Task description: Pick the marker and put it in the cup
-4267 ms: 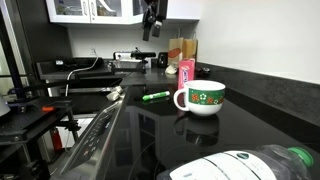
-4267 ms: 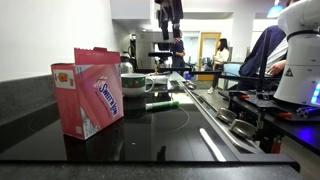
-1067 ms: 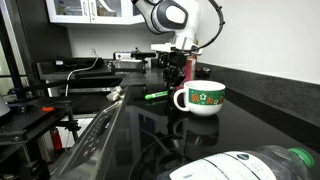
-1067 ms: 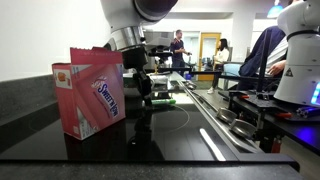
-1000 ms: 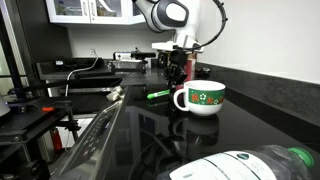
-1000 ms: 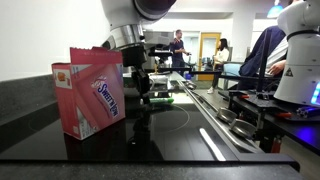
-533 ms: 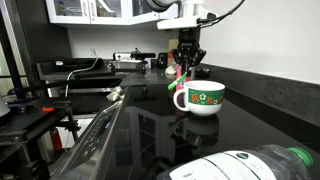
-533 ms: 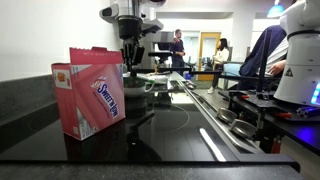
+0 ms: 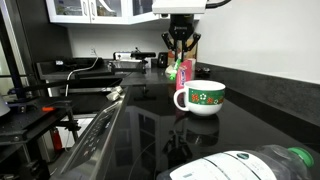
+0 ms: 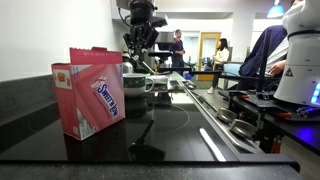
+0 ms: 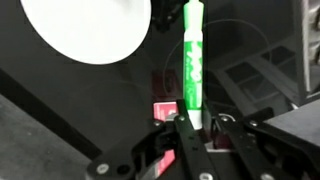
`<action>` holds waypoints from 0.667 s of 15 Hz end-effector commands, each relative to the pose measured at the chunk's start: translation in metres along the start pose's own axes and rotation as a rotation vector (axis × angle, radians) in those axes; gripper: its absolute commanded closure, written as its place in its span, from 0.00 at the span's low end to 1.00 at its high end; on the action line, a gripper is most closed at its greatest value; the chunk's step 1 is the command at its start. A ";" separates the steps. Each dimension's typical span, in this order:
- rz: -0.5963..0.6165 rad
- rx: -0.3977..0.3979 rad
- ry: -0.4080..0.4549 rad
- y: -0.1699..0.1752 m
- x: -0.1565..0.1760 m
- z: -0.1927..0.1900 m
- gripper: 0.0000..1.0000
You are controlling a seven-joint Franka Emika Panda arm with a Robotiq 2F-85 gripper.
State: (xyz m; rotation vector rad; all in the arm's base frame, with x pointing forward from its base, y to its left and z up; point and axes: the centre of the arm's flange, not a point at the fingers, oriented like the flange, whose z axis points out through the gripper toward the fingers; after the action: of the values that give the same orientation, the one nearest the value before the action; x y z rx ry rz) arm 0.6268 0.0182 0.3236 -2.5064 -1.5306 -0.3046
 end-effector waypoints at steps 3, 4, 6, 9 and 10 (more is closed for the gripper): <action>-0.275 0.036 0.152 0.018 -0.039 -0.015 0.95; -0.326 0.037 0.175 0.023 -0.045 -0.017 0.95; -0.420 0.049 0.224 0.034 -0.053 -0.024 0.95; -0.552 0.093 0.295 0.046 -0.056 -0.030 0.95; -0.590 0.119 0.319 0.051 -0.057 -0.030 0.95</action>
State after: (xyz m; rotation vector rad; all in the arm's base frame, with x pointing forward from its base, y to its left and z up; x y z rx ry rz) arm 0.6304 -0.0524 0.3341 -1.9432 -1.9809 -0.6045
